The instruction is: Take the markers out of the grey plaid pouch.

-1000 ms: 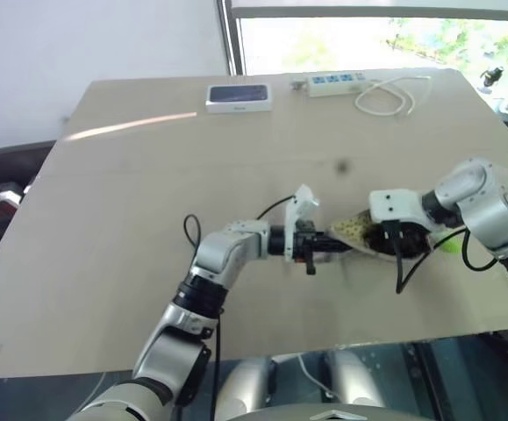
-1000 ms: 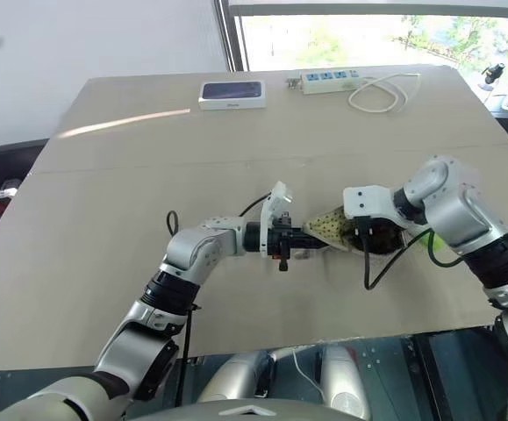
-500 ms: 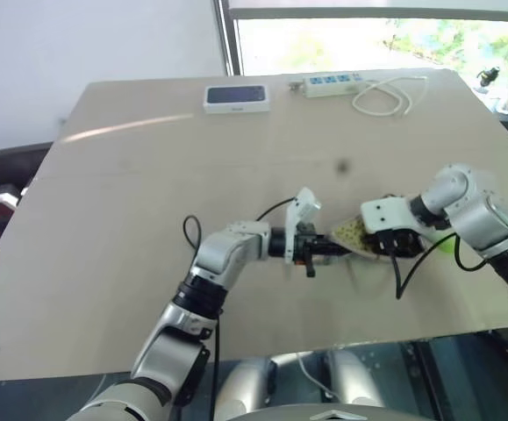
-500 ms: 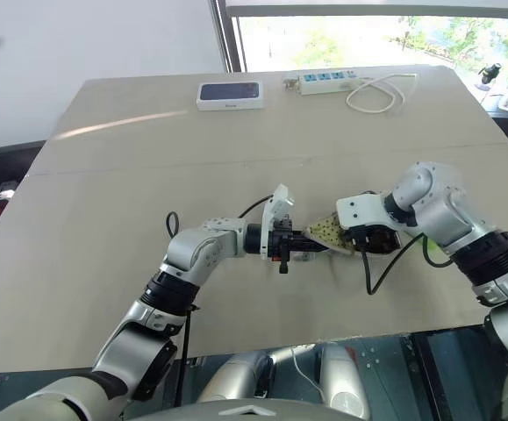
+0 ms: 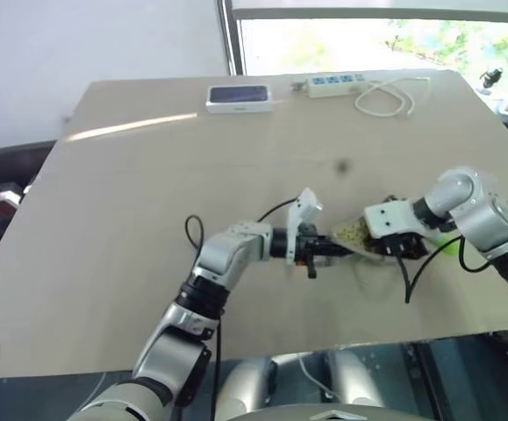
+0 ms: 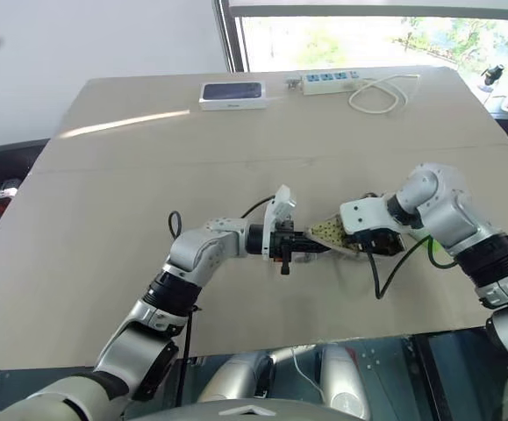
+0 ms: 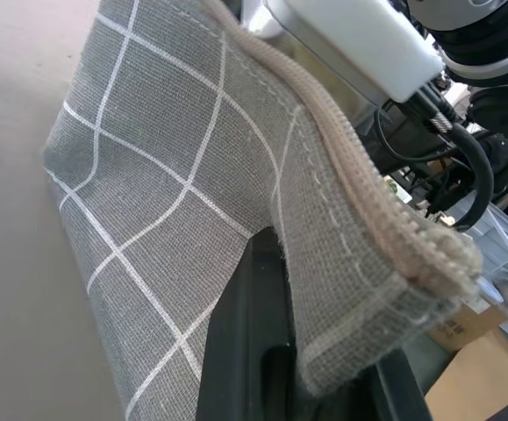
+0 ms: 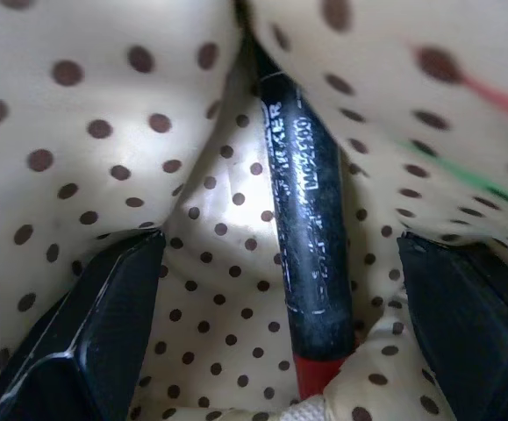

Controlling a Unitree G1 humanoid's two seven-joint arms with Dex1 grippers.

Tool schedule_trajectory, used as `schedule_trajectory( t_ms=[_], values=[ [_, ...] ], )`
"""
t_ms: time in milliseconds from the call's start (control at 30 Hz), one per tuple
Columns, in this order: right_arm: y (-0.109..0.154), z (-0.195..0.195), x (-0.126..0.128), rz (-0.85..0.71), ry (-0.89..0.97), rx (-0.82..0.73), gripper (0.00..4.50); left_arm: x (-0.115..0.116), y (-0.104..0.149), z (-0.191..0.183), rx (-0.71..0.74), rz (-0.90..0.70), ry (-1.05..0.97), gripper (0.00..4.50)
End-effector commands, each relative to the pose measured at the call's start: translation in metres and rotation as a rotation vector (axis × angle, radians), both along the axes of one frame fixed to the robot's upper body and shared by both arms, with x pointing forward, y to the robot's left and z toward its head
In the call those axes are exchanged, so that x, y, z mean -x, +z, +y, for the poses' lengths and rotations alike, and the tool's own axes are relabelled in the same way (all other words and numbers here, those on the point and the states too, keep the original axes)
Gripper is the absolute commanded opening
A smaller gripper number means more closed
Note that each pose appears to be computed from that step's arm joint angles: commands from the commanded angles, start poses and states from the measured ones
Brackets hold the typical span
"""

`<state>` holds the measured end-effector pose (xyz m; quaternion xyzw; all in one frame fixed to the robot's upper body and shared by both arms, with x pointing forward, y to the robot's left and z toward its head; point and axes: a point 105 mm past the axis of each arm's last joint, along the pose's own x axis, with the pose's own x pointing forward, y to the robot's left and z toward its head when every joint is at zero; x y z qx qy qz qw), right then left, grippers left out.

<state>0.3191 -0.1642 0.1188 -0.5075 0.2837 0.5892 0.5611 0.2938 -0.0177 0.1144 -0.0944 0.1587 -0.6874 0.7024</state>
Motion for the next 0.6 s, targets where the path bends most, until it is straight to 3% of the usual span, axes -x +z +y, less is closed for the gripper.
schedule_trajectory(
  t_ms=[33,267,467,600],
  values=[
    [-0.017,-0.010,0.016,0.127,0.046,0.051,4.36,-0.007,0.015,0.001,0.036,-0.071,0.006,0.00],
    [-0.014,-0.013,0.019,0.142,0.064,0.051,4.36,-0.014,0.013,0.004,0.030,-0.084,0.034,0.00],
    [-0.024,-0.017,0.008,0.118,-0.046,0.063,4.36,-0.007,0.013,0.002,0.033,-0.088,0.011,0.00],
    [-0.026,-0.018,0.002,0.101,-0.076,0.058,3.14,-0.004,0.011,0.003,0.029,-0.084,0.000,0.00]
  ],
)
